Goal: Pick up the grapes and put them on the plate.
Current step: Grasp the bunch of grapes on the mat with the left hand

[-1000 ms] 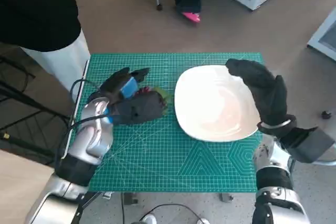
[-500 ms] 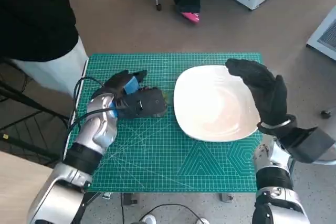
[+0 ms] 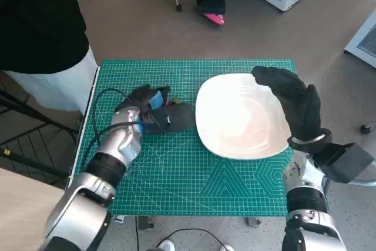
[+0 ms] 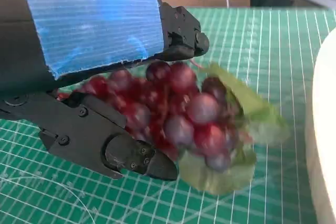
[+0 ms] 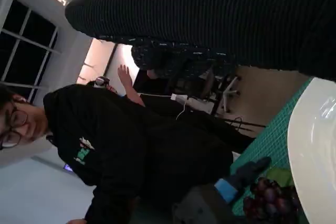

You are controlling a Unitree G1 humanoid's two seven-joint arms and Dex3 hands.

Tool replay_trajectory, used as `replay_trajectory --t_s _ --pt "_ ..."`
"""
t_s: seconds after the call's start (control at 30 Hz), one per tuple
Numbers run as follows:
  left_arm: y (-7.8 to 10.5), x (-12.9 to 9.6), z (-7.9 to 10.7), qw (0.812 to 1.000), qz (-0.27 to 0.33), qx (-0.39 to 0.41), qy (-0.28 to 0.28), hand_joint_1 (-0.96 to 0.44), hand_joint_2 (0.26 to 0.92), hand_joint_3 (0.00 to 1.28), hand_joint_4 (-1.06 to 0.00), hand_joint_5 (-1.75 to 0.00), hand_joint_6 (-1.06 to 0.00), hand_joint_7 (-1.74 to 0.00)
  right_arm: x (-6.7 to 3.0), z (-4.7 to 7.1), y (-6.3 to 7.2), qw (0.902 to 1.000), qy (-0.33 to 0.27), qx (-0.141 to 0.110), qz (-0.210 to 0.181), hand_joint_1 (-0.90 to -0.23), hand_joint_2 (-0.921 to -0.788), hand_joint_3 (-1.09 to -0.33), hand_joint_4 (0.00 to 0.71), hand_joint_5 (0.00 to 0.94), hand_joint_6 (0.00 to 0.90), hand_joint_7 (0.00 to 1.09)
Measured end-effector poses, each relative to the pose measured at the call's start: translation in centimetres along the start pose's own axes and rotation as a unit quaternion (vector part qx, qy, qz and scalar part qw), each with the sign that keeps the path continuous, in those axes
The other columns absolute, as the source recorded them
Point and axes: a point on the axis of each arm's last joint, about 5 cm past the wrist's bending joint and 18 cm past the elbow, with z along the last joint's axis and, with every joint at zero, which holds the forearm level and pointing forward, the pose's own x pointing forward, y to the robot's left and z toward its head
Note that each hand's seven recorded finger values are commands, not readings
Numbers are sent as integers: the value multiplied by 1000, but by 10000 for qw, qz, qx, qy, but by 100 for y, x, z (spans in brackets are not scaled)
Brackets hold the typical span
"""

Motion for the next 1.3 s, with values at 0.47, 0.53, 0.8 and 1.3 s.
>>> replay_trajectory --t_s 0.47,0.53,0.8,1.3 --pt "-20 34 43 9999 23 35 -119 -242 774 0 -186 -32 -375 -50 -5 12 -23 10000 4 -45 2 -449 -921 -547 243 0 235 2" --pt "-35 36 49 9999 44 31 -150 -195 772 0 -229 -38 -409 -59 -5 13 -24 10000 7 -51 4 -450 -921 -547 243 0 235 2" --pt "-75 40 57 9992 203 139 -303 -73 792 3 -519 -360 -614 -81 1 15 -20 10000 33 -89 23 -454 -921 -548 243 0 235 1" --pt "-174 45 47 9916 567 1080 -431 3 920 203 -473 -1378 -533 -1266 2 17 -20 9999 32 -102 10 -453 -921 -547 244 1 236 2"
